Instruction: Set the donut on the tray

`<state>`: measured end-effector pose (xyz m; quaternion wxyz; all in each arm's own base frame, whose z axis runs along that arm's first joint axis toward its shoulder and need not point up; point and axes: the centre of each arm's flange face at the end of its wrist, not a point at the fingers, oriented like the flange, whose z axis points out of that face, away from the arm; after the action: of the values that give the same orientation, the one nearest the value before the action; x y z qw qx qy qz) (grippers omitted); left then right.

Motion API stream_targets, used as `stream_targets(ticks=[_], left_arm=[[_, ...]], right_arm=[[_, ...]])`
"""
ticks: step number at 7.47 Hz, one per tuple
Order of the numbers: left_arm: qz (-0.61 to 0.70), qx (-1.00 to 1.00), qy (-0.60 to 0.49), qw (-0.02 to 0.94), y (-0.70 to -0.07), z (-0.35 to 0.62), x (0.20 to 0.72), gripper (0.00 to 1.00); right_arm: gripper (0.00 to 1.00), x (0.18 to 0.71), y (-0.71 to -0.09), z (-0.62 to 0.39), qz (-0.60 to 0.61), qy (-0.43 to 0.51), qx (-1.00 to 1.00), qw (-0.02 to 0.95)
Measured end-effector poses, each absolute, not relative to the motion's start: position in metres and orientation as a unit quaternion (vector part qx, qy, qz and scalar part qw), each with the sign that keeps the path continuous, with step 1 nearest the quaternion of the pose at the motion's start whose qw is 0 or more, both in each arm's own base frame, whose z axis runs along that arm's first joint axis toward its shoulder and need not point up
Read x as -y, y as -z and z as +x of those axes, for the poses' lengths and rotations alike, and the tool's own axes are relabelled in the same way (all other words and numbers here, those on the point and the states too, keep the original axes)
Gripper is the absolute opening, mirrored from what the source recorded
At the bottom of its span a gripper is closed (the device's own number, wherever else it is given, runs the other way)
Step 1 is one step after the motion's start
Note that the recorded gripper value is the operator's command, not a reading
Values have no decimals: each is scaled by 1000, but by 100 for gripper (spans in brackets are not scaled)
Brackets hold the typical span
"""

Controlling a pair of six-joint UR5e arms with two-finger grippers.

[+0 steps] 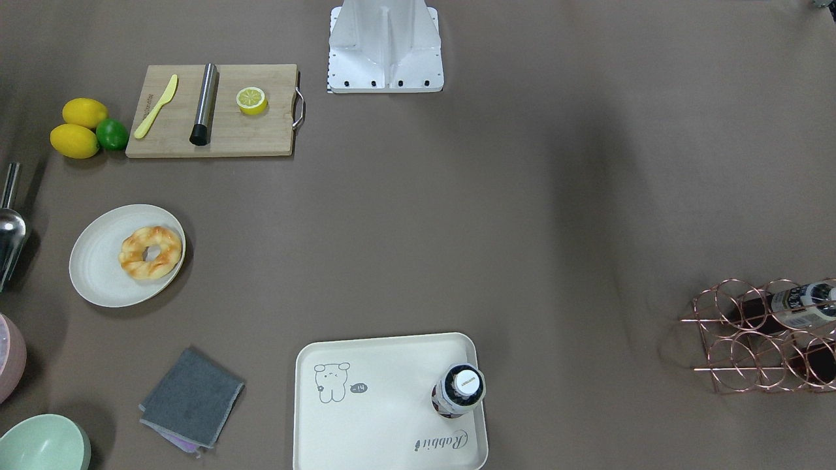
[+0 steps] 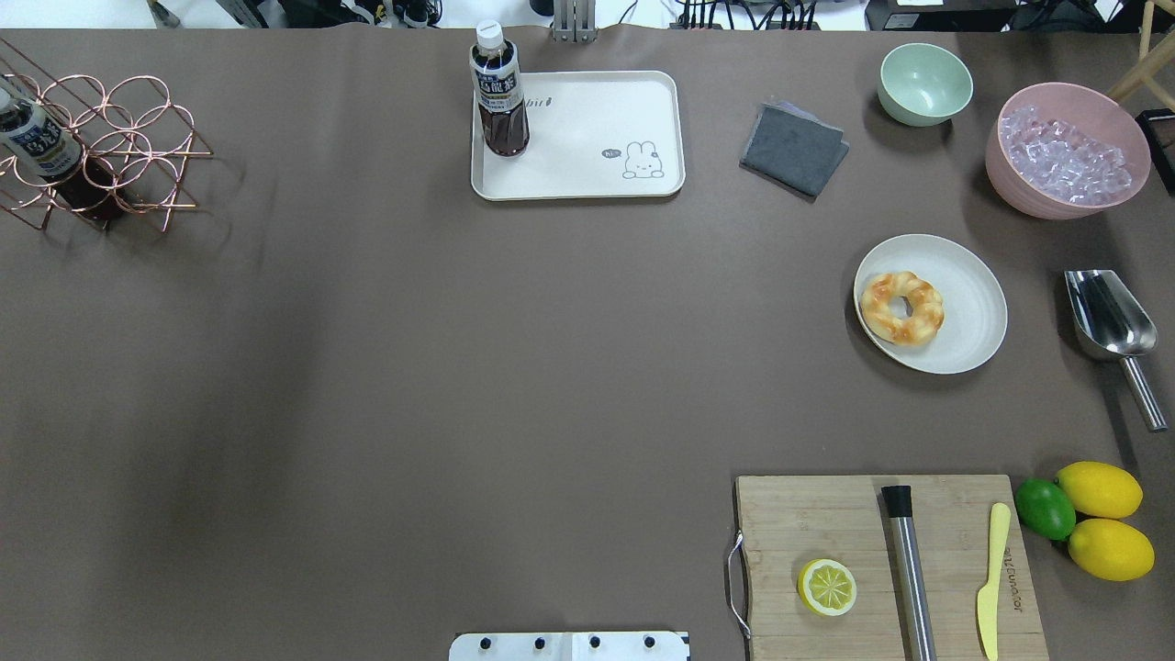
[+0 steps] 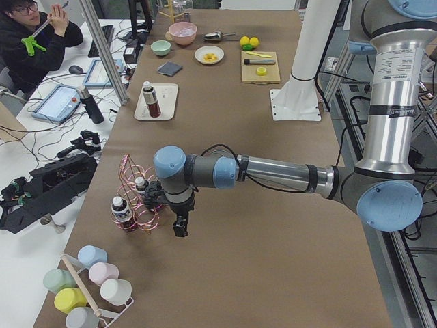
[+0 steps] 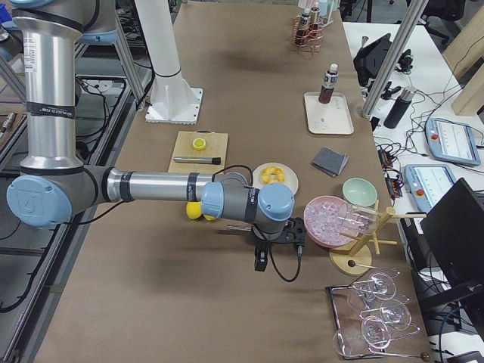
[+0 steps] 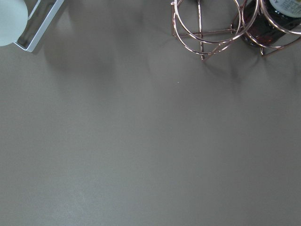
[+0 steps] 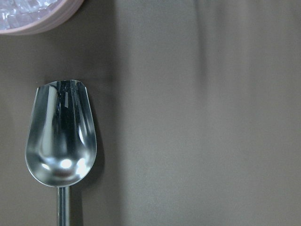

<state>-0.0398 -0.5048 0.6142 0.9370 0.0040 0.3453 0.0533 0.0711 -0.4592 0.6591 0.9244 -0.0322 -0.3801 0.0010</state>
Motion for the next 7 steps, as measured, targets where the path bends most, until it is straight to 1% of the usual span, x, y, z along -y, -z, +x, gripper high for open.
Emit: stream_targets(ticks=[7], left_arm=[[8,-346,-54,937,-610,-39,508,98]], right_arm=[[100,460,-658,70,-32,-2,389,921]])
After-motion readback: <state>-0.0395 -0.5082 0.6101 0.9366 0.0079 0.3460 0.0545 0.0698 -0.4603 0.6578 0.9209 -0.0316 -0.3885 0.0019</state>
